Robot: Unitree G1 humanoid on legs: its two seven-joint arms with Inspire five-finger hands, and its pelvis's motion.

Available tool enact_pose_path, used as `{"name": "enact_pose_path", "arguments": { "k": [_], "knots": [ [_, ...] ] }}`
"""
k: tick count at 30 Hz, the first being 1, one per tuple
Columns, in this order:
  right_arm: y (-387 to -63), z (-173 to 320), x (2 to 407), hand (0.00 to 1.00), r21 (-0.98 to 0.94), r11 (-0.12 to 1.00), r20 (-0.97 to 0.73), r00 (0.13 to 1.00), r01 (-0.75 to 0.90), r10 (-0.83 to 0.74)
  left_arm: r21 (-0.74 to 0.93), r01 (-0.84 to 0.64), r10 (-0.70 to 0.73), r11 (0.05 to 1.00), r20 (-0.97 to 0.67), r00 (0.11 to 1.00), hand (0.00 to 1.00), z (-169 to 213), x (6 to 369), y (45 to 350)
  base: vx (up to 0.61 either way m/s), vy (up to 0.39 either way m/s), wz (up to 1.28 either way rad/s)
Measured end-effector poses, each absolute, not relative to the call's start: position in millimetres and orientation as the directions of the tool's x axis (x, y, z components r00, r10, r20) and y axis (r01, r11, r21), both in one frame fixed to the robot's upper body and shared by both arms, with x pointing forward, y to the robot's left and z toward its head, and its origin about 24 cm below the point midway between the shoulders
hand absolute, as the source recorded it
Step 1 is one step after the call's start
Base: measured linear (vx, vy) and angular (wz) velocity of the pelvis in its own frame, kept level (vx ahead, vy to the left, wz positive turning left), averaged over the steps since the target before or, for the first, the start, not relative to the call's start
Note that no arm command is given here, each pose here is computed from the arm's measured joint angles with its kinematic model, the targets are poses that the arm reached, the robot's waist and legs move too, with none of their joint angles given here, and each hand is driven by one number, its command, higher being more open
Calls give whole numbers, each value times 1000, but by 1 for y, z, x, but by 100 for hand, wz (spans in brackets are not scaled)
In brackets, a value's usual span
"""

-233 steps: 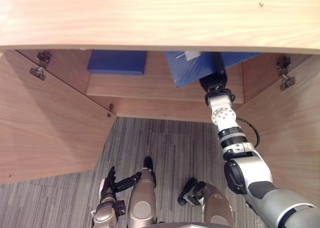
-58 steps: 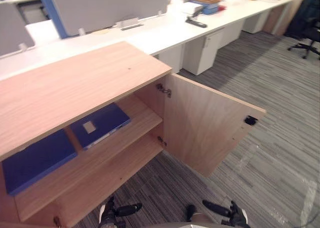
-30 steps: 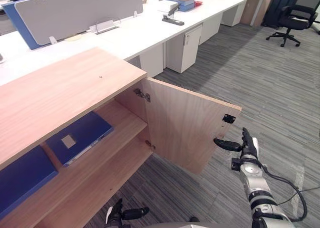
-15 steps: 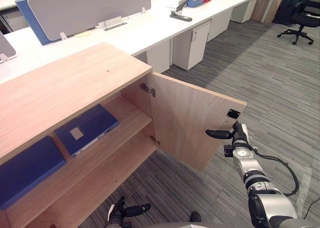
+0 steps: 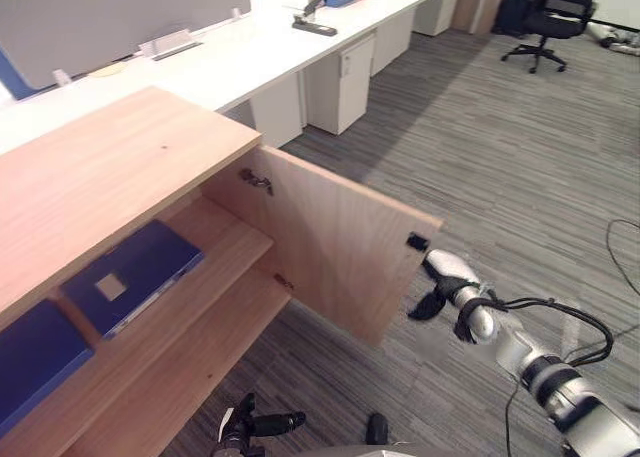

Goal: Walk over to the cabinet, pick up the folder, carry it to the office cabinet, place the folder inside the office cabinet, then close the office cabinet door

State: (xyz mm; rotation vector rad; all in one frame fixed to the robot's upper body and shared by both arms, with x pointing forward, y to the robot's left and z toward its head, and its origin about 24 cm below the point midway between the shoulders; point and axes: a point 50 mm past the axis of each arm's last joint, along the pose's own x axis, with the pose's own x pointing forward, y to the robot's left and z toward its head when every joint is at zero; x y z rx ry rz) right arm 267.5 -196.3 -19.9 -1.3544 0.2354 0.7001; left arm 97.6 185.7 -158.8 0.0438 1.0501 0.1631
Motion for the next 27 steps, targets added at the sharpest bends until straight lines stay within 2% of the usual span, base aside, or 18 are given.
{"name": "enact_pose_path", "arguments": {
  "k": [2,3,5,7,8,11,15,19,23,25,27],
  "knots": [
    [-172,-31,244,100,-715,-133,-656,594,-686,466,114,-78,138,990,-859,492,100,-159,99,184,8,-66,-2],
    [-164,-34,236,100,-683,-182,-683,530,-708,503,114,-72,134,991,-859,494,100,-159,100,183,16,-49,2],
    [-139,-42,206,100,-593,-288,-720,335,-751,608,115,-58,129,992,-856,500,100,-158,103,181,19,-28,5],
    [-123,-42,189,100,-566,-345,-704,222,-749,674,119,-63,135,991,-856,500,100,-158,103,183,10,15,7],
    [-116,-39,186,100,-576,-347,-682,201,-740,703,122,-79,146,989,-856,495,100,-158,101,185,1,38,4],
    [-108,-34,186,100,-603,-327,-649,208,-728,732,166,-150,217,975,-858,465,100,-159,95,197,-13,49,0],
    [-104,-31,192,100,-624,-294,-628,241,-724,740,236,-112,262,965,-873,411,100,-161,75,219,-17,52,0],
    [-94,-35,189,100,-622,-259,-608,246,-739,755,234,-115,260,965,-889,377,100,-163,62,219,-31,42,9],
    [-88,-55,185,100,-564,-148,-611,290,-813,737,223,-156,266,962,-892,364,100,-164,57,217,-40,2,39],
    [-95,-77,181,100,-496,-26,-650,351,-868,674,213,-177,265,961,-896,355,100,-165,53,214,-37,-8,70],
    [-102,-92,179,100,-455,48,-692,387,-889,610,197,-209,262,958,-898,352,100,-166,53,210,-13,9,53]
  ]
}}
